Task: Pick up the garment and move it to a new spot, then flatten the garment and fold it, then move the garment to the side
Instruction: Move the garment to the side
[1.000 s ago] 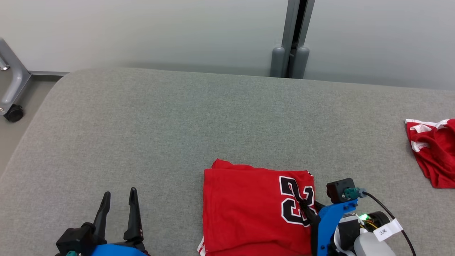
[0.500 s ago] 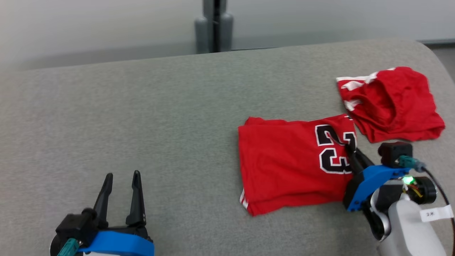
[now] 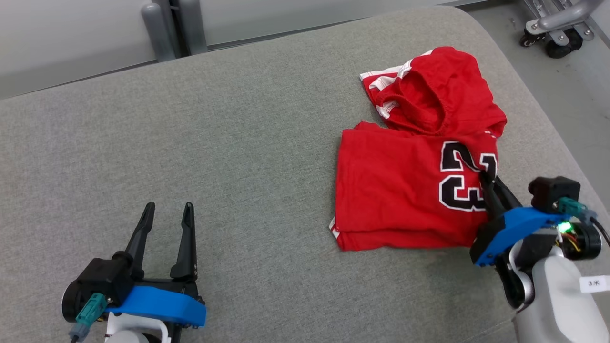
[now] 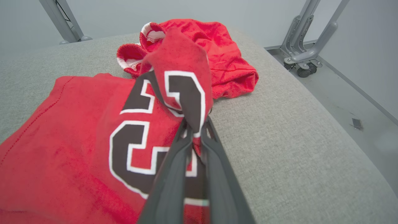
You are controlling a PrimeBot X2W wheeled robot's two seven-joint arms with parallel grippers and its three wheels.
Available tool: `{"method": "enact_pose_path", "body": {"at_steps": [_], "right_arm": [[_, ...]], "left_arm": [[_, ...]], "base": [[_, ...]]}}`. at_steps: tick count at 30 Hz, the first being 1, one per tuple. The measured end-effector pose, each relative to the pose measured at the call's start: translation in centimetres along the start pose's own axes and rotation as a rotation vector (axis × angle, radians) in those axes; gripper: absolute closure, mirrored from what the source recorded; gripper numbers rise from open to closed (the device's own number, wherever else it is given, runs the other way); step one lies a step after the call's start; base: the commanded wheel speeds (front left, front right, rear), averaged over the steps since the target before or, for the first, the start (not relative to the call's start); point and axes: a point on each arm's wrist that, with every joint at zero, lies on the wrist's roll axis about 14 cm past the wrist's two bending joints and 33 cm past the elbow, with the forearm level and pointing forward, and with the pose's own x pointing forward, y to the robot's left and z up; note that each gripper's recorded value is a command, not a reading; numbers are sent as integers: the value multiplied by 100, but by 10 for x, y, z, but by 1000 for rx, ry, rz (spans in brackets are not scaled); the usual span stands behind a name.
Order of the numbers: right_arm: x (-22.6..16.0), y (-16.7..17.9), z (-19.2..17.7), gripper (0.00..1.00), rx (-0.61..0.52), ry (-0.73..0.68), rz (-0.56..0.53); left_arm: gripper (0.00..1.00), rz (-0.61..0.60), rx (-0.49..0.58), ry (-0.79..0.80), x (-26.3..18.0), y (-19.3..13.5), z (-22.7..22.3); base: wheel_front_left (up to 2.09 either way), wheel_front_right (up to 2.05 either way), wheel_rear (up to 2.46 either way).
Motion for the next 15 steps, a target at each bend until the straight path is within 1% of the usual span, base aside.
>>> {"method": "enact_pose_path", "body": {"at_steps": [4, 8, 9, 12, 14, 15], "right_arm": [[13, 18, 27, 100, -46, -49, 48], [30, 45, 61, 100, -100, -93, 113], [39, 56, 77, 100, -132, -105, 140], [52, 58, 100, 100, -187, -115, 150], [60, 58, 112, 100, -198, -118, 149], [60, 58, 112, 100, -198, -118, 149]], "left_arm": [[0, -5, 8, 7, 0, 0, -1], [0, 14, 16, 7, -4, 6, 1], [0, 28, 18, 5, -7, 10, 2], [0, 46, 19, 7, -12, 16, 2], [0, 56, 19, 9, -15, 19, 1], [0, 56, 19, 9, -15, 19, 1]], "base": [[0, 0, 0], [0, 0, 0], [0, 0, 0], [0, 0, 0], [0, 0, 0], [0, 0, 0]]}}
